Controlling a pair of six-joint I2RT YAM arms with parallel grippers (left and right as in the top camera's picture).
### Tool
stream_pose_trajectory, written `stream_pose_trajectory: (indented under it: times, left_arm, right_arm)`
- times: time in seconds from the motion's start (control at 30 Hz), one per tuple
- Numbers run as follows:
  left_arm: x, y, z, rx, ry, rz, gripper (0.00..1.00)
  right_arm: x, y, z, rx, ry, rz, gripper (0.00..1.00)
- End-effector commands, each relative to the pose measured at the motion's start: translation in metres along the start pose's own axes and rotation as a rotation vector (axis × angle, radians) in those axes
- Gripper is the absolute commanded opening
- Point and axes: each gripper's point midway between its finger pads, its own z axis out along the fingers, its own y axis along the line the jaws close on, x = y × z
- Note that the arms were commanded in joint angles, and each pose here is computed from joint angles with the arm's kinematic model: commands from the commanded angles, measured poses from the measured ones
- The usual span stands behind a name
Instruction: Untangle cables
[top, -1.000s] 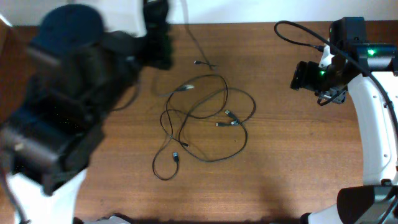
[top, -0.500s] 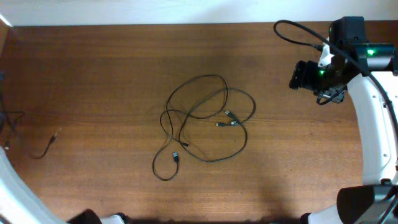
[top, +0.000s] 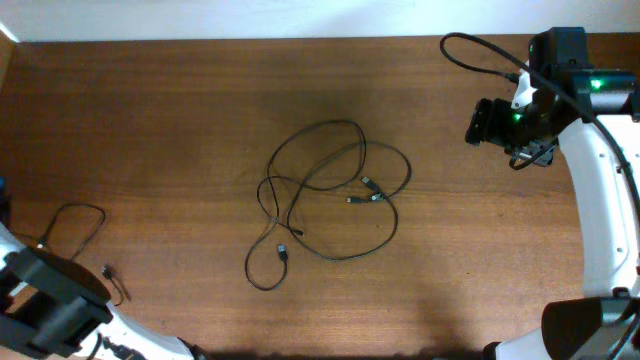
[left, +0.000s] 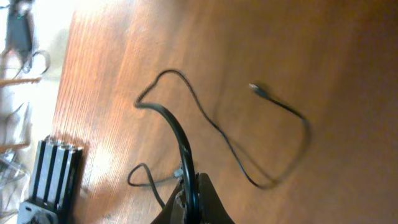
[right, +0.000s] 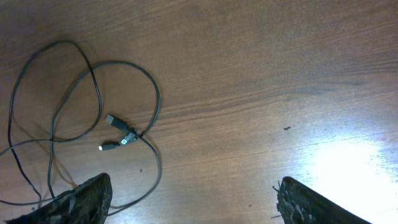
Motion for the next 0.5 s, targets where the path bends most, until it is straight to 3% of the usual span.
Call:
stream_pose_trajectory:
  times: [0.0, 0.1, 0.13, 0.17, 0.2, 0.33, 0.47]
  left_arm:
    - [0.006, 0.015, 0.051, -0.121, -0.043, -0.173, 0.04]
    - [0.017, 0.008, 0.095, -0.106, -0.051, -0.188, 0.36]
    - [0.018, 0.002, 0.107, -0.078, -0.062, -0.2, 0.57]
    - [0.02, -0.001, 0.113, -0.065, -0.065, -0.191, 0.88]
    - [0.018, -0.004, 0.114, -0.052, -0.072, -0.154, 1.0]
    - [0.003, -0.029, 0.1, 0.042, -0.096, 0.058, 0.99]
    - [-0.018, -0.035, 0.051, 0.088, -0.116, 0.058, 0.99]
  right_arm:
    - [0.002, 0.001, 0.002, -0.004, 0.009, -0.01, 0.86]
    - [0.002, 0.0, 0.002, -0.003, 0.011, -0.01, 0.86]
    - [0.002, 0.0, 0.002, -0.003, 0.011, -0.01, 0.86]
    - [0.002, 0.0, 0.002, -0.003, 0.011, -0.01, 0.86]
    - [0.002, 0.0, 0.002, -0.003, 0.011, -0.01, 0.86]
    - [0.001, 0.0, 0.002, -0.004, 0.007, -0.01, 0.86]
    - [0.001, 0.0, 0.002, -0.004, 0.007, -0.011, 0.86]
